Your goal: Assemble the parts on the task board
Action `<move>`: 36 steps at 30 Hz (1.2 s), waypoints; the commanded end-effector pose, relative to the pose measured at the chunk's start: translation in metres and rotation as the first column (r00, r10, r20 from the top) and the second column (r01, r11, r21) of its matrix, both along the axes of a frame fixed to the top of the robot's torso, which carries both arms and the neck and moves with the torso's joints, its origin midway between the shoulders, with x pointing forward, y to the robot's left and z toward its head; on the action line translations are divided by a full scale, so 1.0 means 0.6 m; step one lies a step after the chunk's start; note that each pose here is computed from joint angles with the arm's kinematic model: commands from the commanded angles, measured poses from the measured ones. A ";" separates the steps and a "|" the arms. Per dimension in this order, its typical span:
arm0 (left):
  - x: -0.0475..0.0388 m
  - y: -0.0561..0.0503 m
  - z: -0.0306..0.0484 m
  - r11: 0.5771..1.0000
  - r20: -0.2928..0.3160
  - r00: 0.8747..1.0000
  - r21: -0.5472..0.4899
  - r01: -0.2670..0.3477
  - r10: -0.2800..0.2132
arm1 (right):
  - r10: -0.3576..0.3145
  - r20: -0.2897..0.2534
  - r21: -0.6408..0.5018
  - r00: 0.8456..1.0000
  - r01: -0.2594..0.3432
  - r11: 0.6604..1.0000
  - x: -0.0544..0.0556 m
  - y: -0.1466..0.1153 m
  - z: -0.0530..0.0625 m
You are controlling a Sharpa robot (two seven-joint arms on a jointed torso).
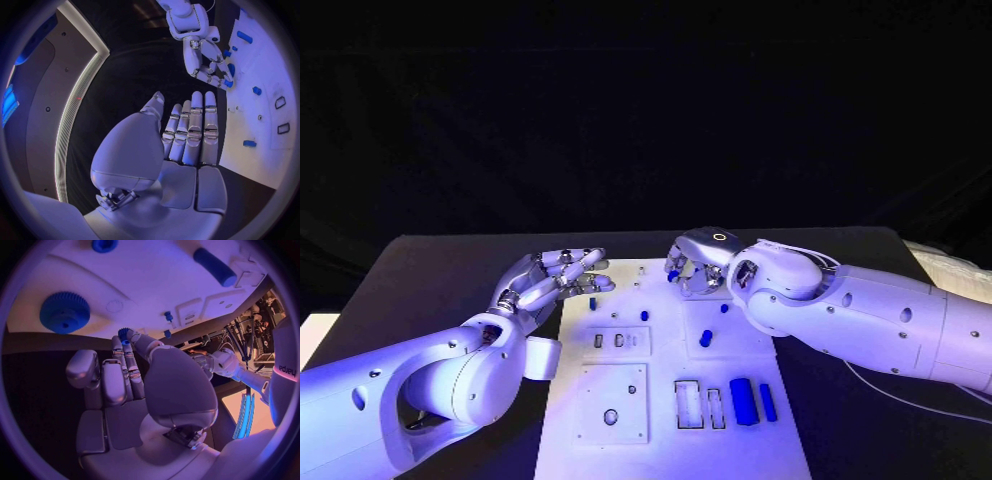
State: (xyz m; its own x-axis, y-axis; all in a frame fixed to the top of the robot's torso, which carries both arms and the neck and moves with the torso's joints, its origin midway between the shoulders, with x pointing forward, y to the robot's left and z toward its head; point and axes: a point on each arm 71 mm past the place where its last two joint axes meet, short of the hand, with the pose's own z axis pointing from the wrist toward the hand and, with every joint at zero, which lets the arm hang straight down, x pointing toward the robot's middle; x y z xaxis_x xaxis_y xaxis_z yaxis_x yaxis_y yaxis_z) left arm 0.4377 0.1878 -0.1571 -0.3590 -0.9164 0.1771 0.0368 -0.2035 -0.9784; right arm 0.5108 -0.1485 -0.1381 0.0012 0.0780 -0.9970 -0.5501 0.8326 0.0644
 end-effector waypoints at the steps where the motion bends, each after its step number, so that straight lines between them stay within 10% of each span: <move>1: -0.001 -0.006 0.003 0.999 0.003 1.000 -0.020 0.026 -0.026 | -0.023 0.076 0.079 0.997 0.017 0.997 0.006 0.004 0.012; 36: -0.001 -0.008 0.005 0.999 0.005 1.000 -0.021 0.029 -0.029 | -0.019 0.023 0.016 1.000 0.019 1.000 0.041 0.080 -0.022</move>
